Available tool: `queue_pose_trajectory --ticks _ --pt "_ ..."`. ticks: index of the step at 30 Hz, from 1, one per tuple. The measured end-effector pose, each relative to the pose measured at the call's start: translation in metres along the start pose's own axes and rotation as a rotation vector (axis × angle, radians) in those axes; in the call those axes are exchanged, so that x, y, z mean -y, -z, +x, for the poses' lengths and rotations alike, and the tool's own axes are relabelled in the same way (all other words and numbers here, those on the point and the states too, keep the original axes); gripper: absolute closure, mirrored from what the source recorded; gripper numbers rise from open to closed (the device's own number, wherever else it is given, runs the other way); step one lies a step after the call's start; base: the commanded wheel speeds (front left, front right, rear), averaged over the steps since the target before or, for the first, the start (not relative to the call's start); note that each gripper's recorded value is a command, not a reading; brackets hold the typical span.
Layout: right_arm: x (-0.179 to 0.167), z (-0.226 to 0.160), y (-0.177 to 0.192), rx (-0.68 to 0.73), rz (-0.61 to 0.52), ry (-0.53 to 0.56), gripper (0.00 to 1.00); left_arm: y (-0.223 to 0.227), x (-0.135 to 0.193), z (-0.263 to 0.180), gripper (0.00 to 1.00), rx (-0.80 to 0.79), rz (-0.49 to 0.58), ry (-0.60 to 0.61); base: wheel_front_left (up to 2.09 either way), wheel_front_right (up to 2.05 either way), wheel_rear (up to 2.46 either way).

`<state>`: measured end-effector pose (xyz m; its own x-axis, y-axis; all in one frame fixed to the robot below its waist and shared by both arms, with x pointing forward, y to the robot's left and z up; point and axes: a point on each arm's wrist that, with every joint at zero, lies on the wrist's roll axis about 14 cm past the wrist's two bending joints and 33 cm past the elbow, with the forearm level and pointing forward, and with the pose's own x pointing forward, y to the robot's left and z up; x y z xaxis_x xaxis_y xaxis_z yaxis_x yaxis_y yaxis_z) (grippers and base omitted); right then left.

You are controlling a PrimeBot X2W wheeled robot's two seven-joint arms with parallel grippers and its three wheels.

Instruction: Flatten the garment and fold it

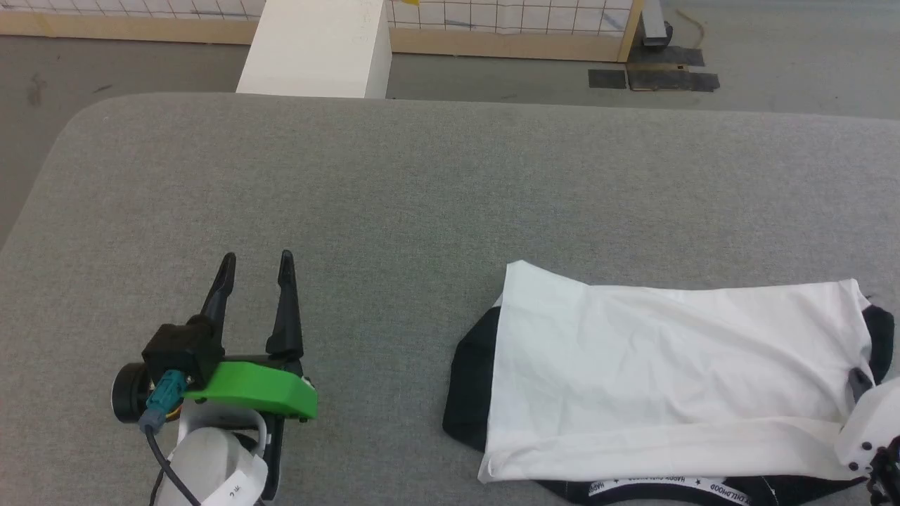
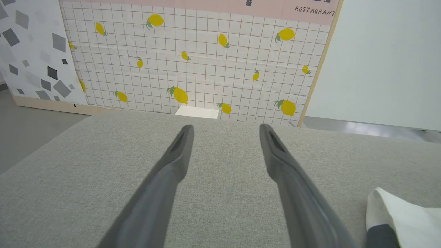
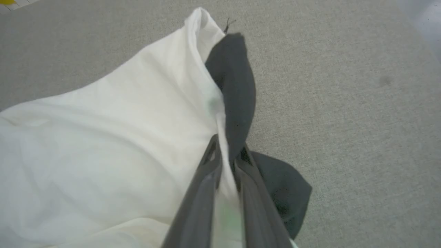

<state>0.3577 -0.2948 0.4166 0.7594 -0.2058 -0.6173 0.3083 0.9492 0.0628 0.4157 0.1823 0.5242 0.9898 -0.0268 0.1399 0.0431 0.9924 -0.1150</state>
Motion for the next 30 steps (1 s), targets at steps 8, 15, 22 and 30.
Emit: queue_pose_trajectory --ticks 8,15,22,30 --pt "-0.087 -0.039 -0.021 0.043 -0.103 -0.272 1.00 -0.003 0.000 -0.002 0.00 0.006 0.011 0.002 0.00 0.00 0.00" --pt "-0.185 -0.081 -0.016 0.042 -0.281 -0.552 1.00 -0.001 -0.001 -0.003 0.00 0.001 0.012 -0.002 0.00 0.00 0.00" --pt "-0.253 -0.081 0.006 -0.008 -0.402 -0.727 1.00 0.002 -0.005 -0.005 0.00 -0.011 0.014 -0.010 0.00 0.00 0.00" --pt "-0.295 -0.056 0.045 -0.132 -0.480 -0.829 1.00 0.011 -0.007 -0.004 0.00 -0.033 0.013 -0.012 0.00 0.00 0.00"
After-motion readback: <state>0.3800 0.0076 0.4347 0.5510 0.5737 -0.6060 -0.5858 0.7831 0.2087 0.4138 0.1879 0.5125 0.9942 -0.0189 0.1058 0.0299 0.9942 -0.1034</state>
